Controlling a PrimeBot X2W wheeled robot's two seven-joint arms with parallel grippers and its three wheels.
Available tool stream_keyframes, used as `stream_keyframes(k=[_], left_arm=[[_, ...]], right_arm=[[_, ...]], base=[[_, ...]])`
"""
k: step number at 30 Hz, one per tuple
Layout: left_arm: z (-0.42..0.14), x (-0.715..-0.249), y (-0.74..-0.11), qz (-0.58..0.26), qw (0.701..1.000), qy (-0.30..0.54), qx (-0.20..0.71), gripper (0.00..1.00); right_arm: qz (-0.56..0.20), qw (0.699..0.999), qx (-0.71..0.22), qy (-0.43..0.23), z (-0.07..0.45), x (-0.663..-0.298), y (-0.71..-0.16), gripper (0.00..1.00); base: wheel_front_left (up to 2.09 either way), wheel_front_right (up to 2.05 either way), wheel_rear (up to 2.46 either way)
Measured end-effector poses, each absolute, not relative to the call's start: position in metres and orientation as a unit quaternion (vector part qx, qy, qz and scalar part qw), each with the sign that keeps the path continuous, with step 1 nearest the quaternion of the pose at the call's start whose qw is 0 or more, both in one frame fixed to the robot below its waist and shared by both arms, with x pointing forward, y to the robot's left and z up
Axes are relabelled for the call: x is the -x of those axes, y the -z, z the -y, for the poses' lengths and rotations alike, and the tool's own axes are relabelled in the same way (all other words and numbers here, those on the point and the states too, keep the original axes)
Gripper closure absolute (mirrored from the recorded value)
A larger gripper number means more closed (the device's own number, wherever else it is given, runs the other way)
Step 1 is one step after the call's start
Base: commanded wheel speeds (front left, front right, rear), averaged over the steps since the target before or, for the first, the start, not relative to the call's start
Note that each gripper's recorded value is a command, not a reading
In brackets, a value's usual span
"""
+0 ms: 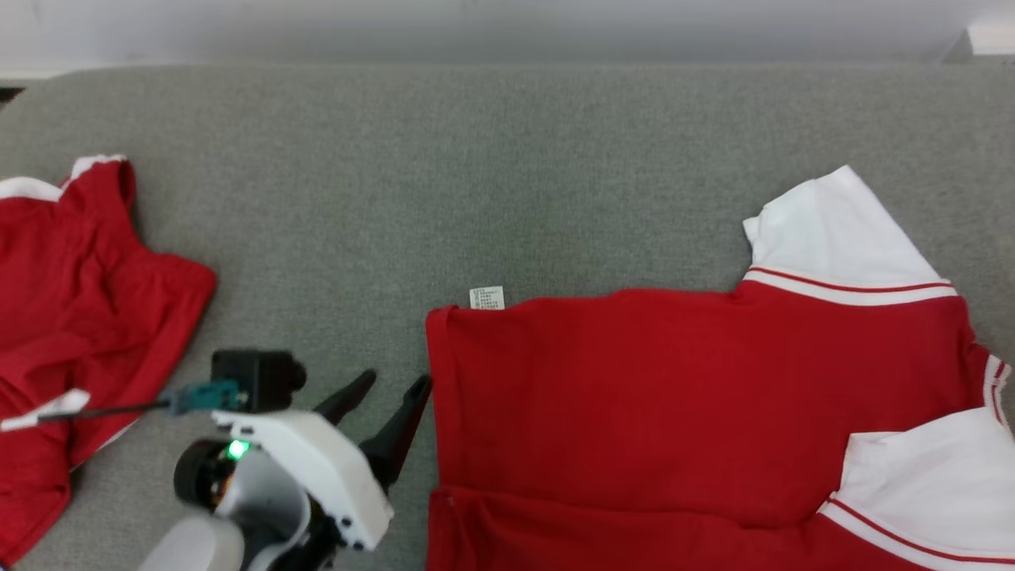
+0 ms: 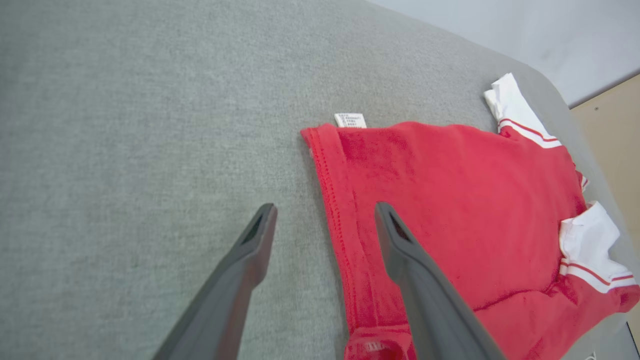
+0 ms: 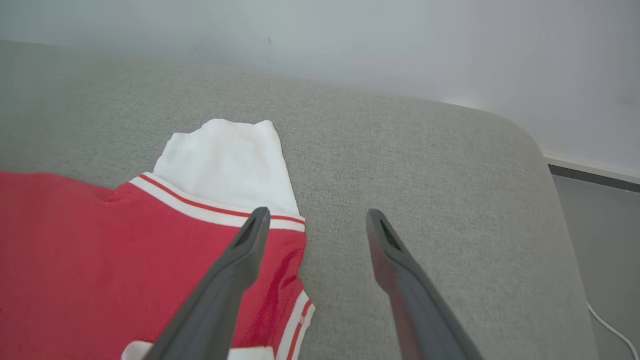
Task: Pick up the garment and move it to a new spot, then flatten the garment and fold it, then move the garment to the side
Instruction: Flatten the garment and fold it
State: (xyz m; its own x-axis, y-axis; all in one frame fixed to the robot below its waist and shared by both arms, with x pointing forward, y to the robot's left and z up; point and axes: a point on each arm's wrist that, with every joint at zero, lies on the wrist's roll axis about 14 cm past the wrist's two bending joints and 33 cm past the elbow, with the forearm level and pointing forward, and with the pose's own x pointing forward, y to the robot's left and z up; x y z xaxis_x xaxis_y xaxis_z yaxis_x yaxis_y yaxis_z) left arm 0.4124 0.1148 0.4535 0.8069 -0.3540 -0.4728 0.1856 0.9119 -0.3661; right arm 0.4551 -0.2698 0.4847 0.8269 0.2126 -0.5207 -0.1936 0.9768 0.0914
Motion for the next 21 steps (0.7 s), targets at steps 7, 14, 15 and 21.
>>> stream_keyframes(k=[7,14,15,21], left_arm=[[-0.092,-0.48,-0.435,-0.277,0.938,0.174,0.118,0.0],[-0.09,-0.49,-0.407,-0.306,0.928,0.182,0.106,0.0],[-0.091,-0.49,-0.406,-0.308,0.928,0.181,0.107,0.0],[-0.091,-0.488,-0.405,-0.315,0.925,0.188,0.1,0.0]], right_arm=[[-0.307,0.941,0.013,-0.142,0.223,-0.542,-0.444,0.0],[-0.361,0.917,0.009,-0.17,0.183,-0.572,-0.379,0.0],[-0.363,0.915,0.008,-0.175,0.178,-0.574,-0.376,0.0],[-0.368,0.911,-0.003,-0.185,0.169,-0.579,-0.37,0.0]], base=[[0.0,0.0,0.0],[0.0,0.0,0.0],[0.0,0.0,0.0],[0.0,0.0,0.0]])
